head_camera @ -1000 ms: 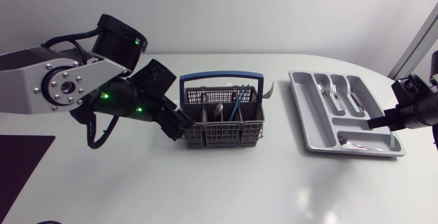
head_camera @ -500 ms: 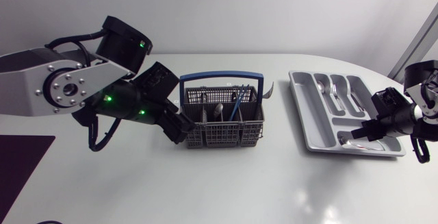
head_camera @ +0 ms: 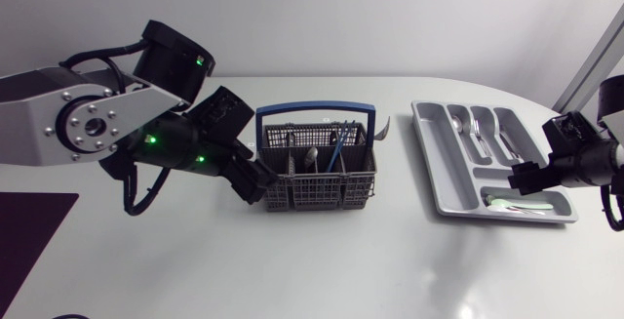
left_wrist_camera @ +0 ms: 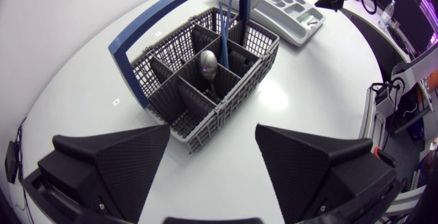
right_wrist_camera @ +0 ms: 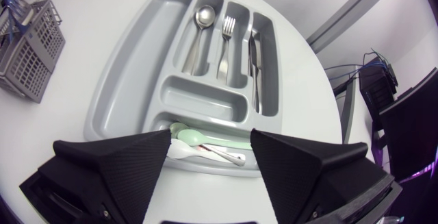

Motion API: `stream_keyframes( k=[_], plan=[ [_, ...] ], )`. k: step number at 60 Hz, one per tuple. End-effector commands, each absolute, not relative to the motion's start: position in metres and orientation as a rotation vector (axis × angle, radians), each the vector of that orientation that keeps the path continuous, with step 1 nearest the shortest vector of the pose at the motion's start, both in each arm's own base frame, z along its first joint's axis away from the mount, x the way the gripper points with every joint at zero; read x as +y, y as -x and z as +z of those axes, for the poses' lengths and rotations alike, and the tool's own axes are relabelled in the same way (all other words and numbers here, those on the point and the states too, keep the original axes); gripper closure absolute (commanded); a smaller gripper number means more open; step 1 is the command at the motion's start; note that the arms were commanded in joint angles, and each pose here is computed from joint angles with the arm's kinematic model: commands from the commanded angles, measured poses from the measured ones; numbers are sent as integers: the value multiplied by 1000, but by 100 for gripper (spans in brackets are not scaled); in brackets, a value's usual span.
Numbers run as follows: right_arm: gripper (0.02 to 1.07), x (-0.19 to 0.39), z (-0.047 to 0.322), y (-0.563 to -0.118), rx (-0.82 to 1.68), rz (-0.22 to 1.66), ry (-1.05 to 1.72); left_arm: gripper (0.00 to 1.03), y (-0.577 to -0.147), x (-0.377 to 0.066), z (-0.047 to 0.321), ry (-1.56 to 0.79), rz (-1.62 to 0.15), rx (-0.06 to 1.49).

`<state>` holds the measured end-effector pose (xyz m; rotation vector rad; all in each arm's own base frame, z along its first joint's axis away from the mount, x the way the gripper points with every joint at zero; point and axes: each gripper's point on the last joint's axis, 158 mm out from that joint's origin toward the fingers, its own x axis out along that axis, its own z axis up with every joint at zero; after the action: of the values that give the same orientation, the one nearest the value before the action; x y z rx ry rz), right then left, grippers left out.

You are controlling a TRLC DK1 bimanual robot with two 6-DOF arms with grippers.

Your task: Unload the cutlery basket into the drawer organizer.

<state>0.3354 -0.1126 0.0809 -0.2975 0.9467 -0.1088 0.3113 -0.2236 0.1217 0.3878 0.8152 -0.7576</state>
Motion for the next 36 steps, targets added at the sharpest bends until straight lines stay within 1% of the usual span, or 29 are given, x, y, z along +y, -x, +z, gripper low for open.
stream_keyframes(
  k=[1,6,11,17,23,25,27,32,36],
  plan=[
    [17,-90,115,-339,850,-65,308,16,-308,-222,128,-377,-747,808],
    [17,-64,134,-336,805,-11,324,16,-307,-222,127,-377,-747,809],
    [17,-36,151,-333,749,24,228,16,-306,-220,126,-379,-744,812],
    [17,12,166,-324,718,154,96,16,-304,-219,123,-380,-738,816],
    [17,59,177,-317,723,274,41,16,-304,-218,121,-382,-735,818],
    [13,77,181,-315,723,317,29,16,-305,-218,121,-382,-734,816],
    [6,90,185,-313,727,344,6,16,-305,-218,121,-381,-732,815],
    [6,128,196,-310,733,423,-78,16,-307,-219,121,-379,-733,804],
    [6,154,199,-310,753,477,-92,16,-307,-220,120,-379,-735,801]
  ],
)
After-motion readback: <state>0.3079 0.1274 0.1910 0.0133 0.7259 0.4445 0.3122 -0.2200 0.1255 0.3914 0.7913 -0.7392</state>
